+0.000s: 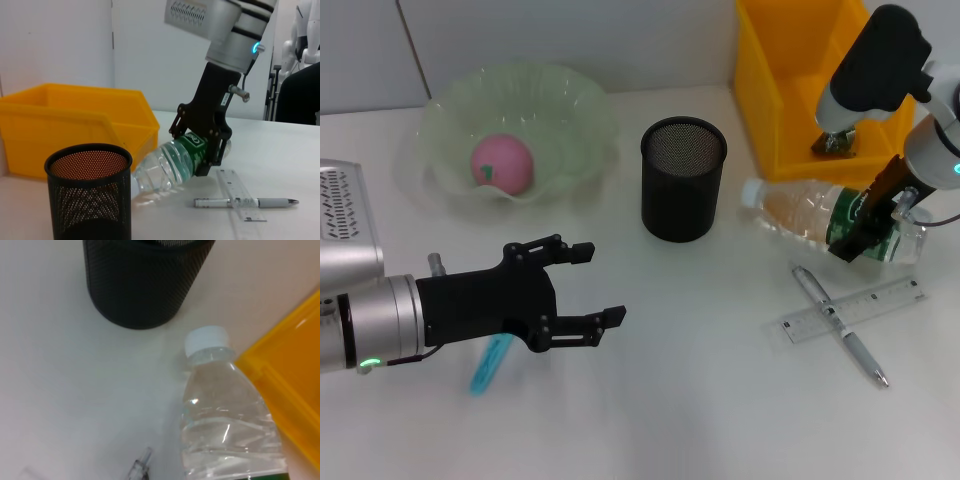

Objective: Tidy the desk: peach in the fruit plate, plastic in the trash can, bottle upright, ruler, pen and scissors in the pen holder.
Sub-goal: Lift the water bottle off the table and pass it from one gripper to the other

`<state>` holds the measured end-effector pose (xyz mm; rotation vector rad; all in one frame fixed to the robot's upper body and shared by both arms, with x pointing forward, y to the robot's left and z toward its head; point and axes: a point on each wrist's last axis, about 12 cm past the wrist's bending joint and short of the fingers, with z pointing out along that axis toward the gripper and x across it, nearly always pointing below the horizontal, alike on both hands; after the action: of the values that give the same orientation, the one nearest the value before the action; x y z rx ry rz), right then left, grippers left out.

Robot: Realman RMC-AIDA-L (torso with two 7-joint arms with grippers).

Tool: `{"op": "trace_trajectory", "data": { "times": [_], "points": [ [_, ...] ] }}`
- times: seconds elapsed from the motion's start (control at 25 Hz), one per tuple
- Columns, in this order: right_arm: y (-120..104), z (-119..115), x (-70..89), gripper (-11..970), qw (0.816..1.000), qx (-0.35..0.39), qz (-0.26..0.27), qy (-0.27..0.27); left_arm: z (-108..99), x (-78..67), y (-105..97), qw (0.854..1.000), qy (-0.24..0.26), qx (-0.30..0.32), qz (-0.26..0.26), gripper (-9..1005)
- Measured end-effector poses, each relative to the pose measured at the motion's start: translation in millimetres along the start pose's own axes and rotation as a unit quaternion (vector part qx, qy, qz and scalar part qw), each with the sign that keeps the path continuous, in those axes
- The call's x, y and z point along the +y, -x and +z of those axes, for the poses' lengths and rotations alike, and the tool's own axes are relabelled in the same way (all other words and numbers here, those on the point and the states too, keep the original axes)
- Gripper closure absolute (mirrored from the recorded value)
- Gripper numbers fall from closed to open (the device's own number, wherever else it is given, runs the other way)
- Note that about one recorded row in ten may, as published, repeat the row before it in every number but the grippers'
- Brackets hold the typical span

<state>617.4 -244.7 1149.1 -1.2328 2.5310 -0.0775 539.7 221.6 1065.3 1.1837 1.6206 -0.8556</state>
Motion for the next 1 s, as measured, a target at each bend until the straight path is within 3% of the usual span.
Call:
{"op": "trace_trajectory", "data": {
  "times": [0.36,0.8,0.84,0.88,0.92,1.0],
  "points": [
    [-5,-10,3.5,178,0.999,-0.032,0.01,0.014,-1,-0.4,-1,1.0,0.002,-0.001,0.0,133],
    [-31,-41,21.8,182,0.986,-0.16,0.008,0.046,-6,-2.8,2,0.999,0.004,-0.032,-0.007,133],
    [-34,-42,23.6,182,0.984,-0.17,0.007,0.049,-13,-6.1,7,0.997,0.013,-0.079,-0.011,133],
    [-36,-43,25.5,183,0.981,-0.185,0.007,0.053,-13,-6.1,7,0.997,0.013,-0.079,-0.011,134],
    [-39,-43,27.4,183,0.978,-0.2,0.007,0.058,-17,-6.9,10,0.993,0.024,-0.117,-0.025,134],
    [-45,-44,29.9,183,0.971,-0.23,0.01,0.068,-17,-6.9,10,0.993,0.024,-0.117,-0.025,134]
  ]
}}
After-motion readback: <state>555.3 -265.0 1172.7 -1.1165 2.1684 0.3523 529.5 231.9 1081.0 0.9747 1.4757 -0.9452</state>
